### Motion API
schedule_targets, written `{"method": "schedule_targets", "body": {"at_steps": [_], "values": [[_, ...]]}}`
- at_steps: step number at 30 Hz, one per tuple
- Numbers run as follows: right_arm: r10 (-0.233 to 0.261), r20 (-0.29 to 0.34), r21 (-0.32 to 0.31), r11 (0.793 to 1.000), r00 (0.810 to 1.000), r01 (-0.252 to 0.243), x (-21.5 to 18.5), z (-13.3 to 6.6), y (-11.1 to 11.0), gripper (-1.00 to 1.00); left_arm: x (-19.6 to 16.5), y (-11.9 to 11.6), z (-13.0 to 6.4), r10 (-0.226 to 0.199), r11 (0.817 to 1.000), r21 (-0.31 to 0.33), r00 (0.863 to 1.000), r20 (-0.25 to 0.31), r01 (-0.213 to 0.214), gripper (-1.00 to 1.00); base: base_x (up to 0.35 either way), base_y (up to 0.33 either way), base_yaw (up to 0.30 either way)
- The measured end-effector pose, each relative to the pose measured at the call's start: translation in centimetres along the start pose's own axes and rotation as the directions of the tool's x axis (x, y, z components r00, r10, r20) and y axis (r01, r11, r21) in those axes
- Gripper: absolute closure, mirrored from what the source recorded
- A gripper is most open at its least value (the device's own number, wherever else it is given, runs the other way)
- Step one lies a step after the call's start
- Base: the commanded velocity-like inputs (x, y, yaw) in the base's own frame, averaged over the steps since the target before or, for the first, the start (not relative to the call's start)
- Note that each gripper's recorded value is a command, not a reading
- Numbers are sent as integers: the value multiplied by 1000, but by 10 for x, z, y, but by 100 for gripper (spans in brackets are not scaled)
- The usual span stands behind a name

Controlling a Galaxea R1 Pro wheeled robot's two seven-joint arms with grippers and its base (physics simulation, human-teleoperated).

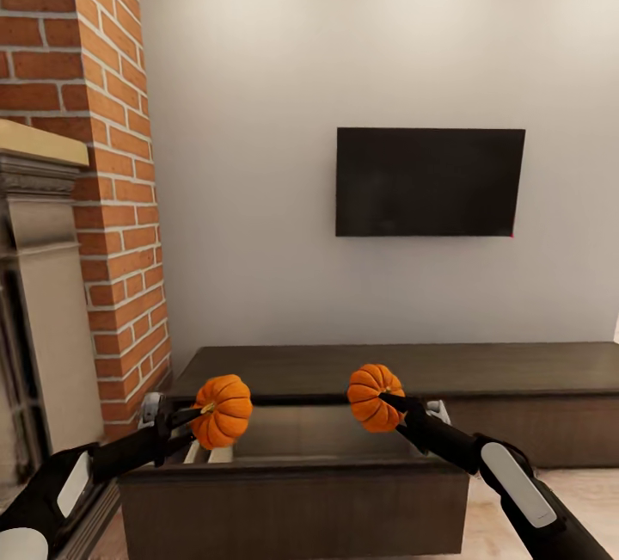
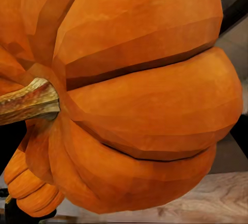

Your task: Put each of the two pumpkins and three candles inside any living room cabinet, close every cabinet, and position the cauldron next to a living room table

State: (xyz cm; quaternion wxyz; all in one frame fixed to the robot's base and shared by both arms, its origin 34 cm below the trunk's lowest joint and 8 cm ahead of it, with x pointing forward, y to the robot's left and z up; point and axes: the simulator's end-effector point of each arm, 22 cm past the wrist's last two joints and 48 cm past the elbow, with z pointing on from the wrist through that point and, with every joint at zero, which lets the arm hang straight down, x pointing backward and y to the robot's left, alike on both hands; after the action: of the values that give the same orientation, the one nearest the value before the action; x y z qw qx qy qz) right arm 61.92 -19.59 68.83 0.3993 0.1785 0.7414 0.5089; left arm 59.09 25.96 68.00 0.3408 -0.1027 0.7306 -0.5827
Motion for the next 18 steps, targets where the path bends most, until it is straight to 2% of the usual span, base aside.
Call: {"method": "schedule_targets", "body": {"at_steps": [6,10,13,18], "values": [[0,0,-3,1000,1000,0,-7,1,13,100,-7,-13,1,-5,1000,6,1000,-2,5,100,0,0,224],[6,-1,-11,1000,1000,-6,-13,0,24,100,-11,-20,3,-5,1000,5,1000,-6,5,100,0,0,39],[43,35,-46,998,998,-42,-31,-5,38,100,-14,-26,3,-5,1000,5,1000,-7,5,100,0,0,6],[59,65,-67,996,996,-55,-48,-13,45,100,-15,-31,5,-4,1000,4,1000,-12,4,100,0,0,1]]}}
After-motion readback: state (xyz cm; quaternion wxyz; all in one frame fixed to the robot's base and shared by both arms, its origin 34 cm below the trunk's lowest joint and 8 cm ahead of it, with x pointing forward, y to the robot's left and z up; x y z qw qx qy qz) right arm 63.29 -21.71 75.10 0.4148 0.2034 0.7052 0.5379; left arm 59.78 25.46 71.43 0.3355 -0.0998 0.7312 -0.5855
